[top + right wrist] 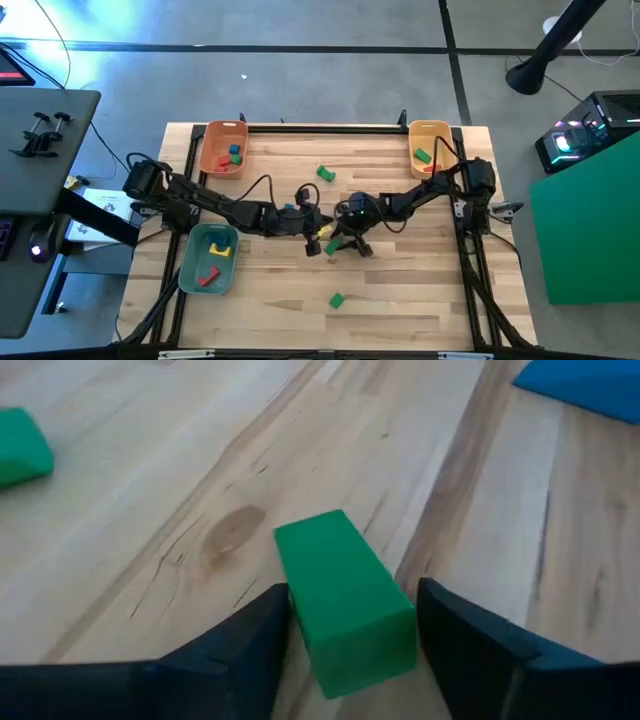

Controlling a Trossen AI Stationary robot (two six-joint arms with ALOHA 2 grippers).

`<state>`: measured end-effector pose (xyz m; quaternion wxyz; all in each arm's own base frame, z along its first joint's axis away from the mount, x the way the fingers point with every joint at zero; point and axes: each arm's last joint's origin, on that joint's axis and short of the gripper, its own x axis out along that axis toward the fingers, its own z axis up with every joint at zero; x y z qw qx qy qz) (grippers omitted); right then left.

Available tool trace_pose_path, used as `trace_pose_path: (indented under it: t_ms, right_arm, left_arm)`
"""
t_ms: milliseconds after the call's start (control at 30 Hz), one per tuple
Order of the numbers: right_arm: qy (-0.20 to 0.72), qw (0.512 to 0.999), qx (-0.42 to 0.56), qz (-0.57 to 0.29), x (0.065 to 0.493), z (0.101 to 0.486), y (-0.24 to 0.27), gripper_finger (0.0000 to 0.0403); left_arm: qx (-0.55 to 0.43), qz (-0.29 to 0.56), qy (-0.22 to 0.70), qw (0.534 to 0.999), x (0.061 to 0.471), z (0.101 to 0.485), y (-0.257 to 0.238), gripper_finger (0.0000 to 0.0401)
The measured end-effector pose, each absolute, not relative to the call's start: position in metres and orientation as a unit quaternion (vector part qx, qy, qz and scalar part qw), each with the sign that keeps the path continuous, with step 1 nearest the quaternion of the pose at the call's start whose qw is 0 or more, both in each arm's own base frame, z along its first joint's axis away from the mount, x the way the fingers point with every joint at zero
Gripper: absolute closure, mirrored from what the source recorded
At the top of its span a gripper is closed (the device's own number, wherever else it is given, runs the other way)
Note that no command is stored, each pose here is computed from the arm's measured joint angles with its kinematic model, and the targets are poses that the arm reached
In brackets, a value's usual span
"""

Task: Sort blocks by size
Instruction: Put the green triangular block into the yellow bin

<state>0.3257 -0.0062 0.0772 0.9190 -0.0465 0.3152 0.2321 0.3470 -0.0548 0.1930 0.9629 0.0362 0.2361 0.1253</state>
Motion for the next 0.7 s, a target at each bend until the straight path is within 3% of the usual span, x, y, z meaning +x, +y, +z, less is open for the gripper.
trace_pose_path:
  t_ms: [167, 333, 500, 600, 700]
  right_arm:
    - [0.326, 0.926, 0.003, 0.193, 0.326, 0.079, -0.007, 0.0268]
    - [0.322, 0.939, 0.059, 0.104, 0.309, 0.110, -0.010, 0.0275]
    - [0.327, 0.932, 0.023, -0.156, 0.268, 0.171, -0.020, 0.0275]
    - [0.312, 0.873, -0.005, -0.374, 0.232, 0.208, -0.035, 0.0275]
    - [0.296, 0.815, -0.004, -0.497, 0.198, 0.236, -0.053, 0.0269]
  left_arm:
    - [0.036, 0.139, 0.235, 0.961, 0.345, 0.194, -0.058, 0.0401]
    - [0.066, 0.240, 0.225, 0.942, 0.325, 0.216, -0.074, 0.0401]
    - [0.104, 0.294, 0.207, 0.927, 0.302, 0.237, -0.089, 0.0401]
    - [0.110, 0.321, 0.192, 0.921, 0.297, 0.244, -0.090, 0.0401]
    - [0.116, 0.341, 0.192, 0.913, 0.297, 0.243, -0.085, 0.0401]
